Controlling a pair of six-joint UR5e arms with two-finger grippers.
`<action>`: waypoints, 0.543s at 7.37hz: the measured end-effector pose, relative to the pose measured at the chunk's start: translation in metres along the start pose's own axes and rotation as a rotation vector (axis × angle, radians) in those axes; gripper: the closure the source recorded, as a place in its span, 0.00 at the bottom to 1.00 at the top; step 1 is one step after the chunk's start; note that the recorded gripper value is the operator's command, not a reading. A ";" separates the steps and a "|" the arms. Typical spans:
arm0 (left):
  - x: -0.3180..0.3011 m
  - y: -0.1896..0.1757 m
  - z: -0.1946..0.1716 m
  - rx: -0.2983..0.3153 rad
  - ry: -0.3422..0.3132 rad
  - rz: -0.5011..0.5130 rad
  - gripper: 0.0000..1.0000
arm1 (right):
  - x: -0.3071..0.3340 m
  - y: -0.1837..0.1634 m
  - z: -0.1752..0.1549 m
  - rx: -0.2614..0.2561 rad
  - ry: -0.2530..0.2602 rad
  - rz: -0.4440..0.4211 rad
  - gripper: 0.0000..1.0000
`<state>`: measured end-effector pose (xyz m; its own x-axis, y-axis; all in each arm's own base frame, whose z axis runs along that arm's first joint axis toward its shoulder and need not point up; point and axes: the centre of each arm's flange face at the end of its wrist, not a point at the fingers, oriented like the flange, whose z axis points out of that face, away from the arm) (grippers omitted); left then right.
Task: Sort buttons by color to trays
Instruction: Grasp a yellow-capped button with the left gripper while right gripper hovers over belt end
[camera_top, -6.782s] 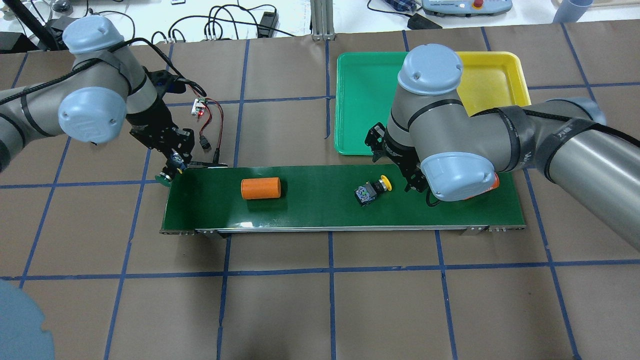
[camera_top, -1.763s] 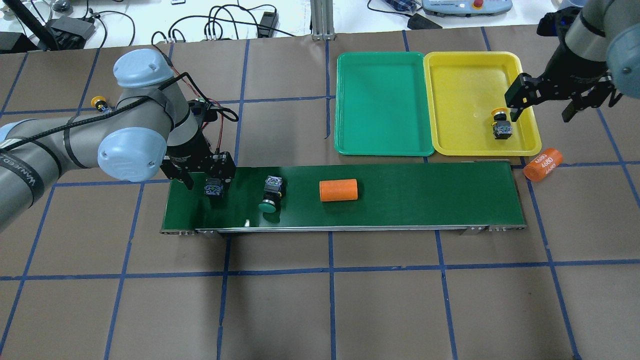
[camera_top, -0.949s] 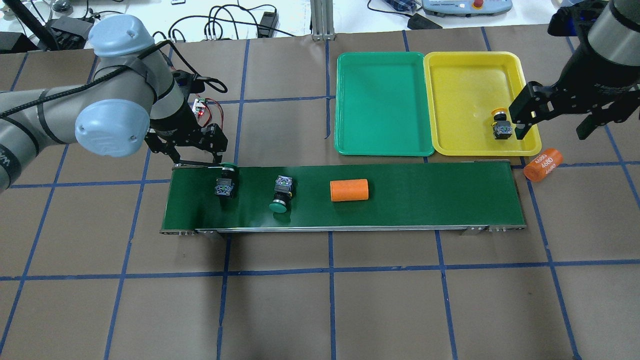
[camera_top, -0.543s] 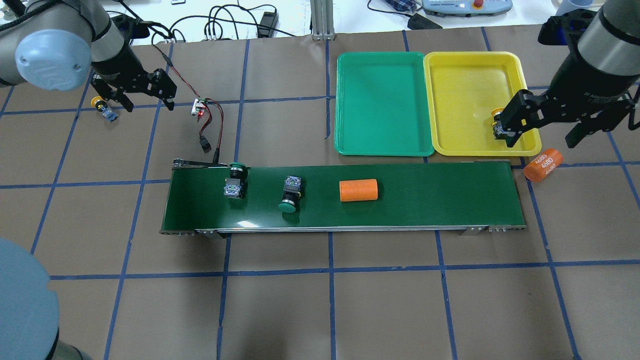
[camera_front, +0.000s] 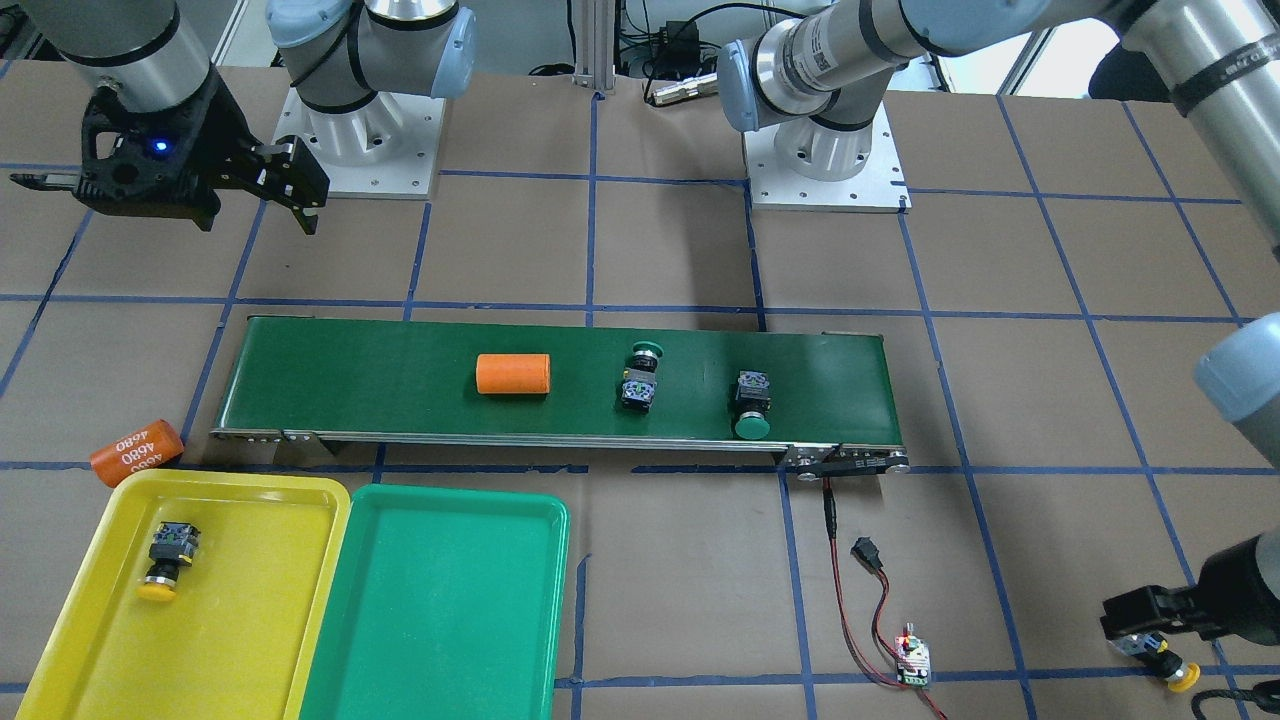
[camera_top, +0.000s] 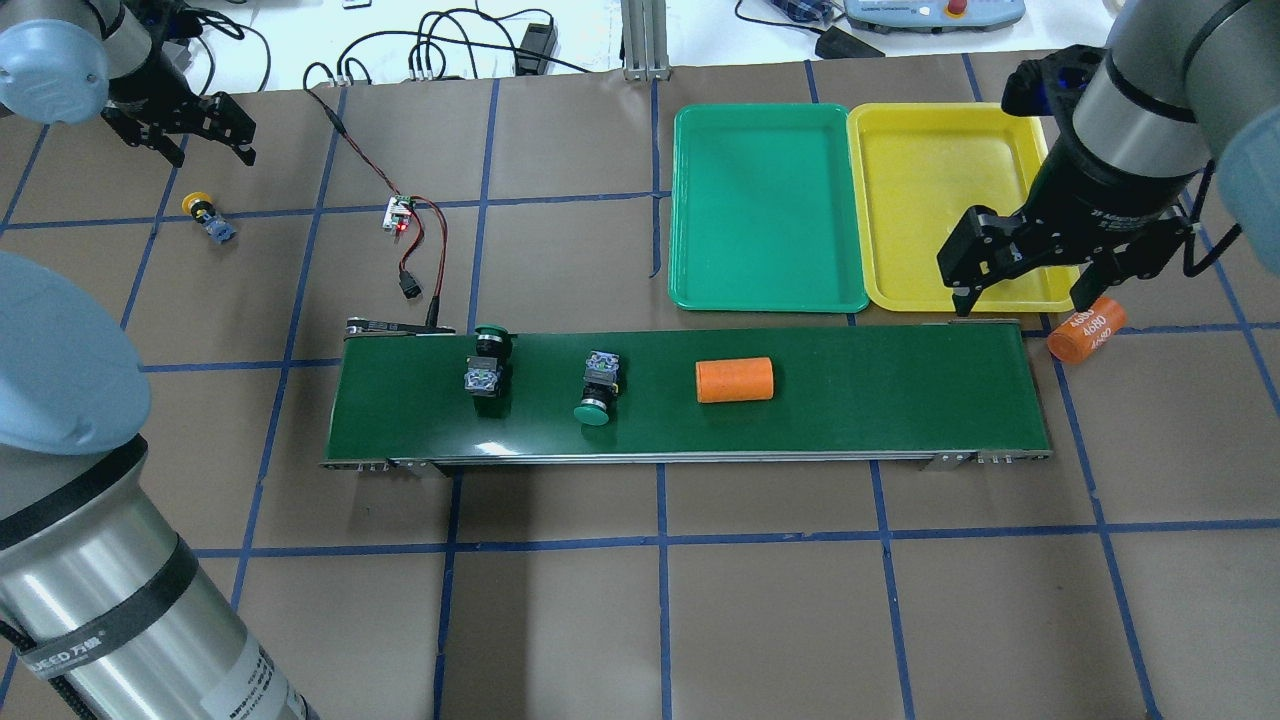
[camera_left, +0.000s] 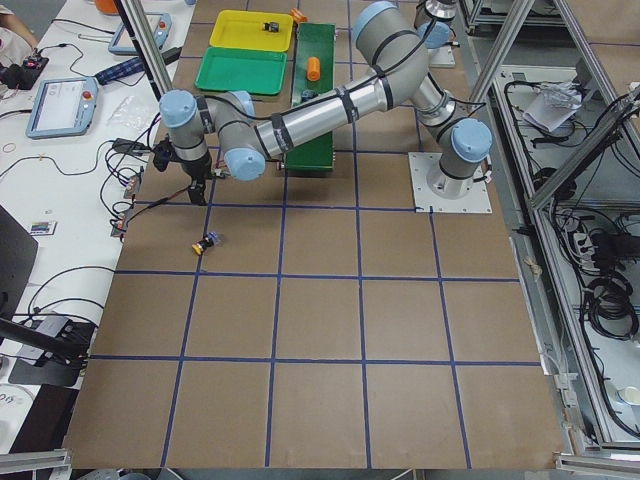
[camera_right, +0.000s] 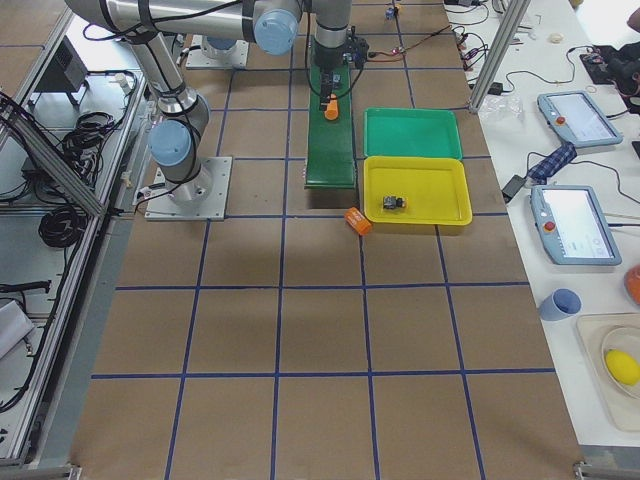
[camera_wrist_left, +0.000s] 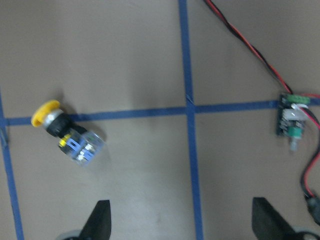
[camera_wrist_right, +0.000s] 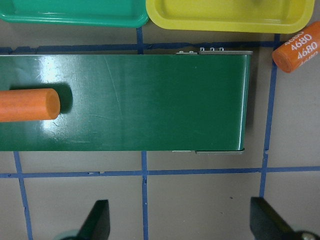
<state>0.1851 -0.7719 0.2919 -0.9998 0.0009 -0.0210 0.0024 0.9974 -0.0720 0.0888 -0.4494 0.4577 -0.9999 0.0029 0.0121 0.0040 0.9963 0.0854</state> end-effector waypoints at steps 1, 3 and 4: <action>-0.034 -0.008 0.020 0.017 0.014 -0.042 0.00 | -0.007 0.001 0.003 -0.005 0.000 -0.008 0.00; -0.066 -0.010 0.062 0.025 0.050 -0.095 0.00 | -0.012 0.005 0.012 -0.015 0.001 -0.016 0.00; -0.069 -0.011 0.075 0.019 0.057 -0.113 0.00 | -0.013 0.006 0.015 -0.017 0.001 -0.017 0.00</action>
<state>0.2558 -0.7878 0.2191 -0.9933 -0.1064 0.0453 -0.1101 0.9898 -0.0900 0.1015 -0.4418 0.4435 -0.9998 -0.0145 0.0115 -0.0132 0.9946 0.1027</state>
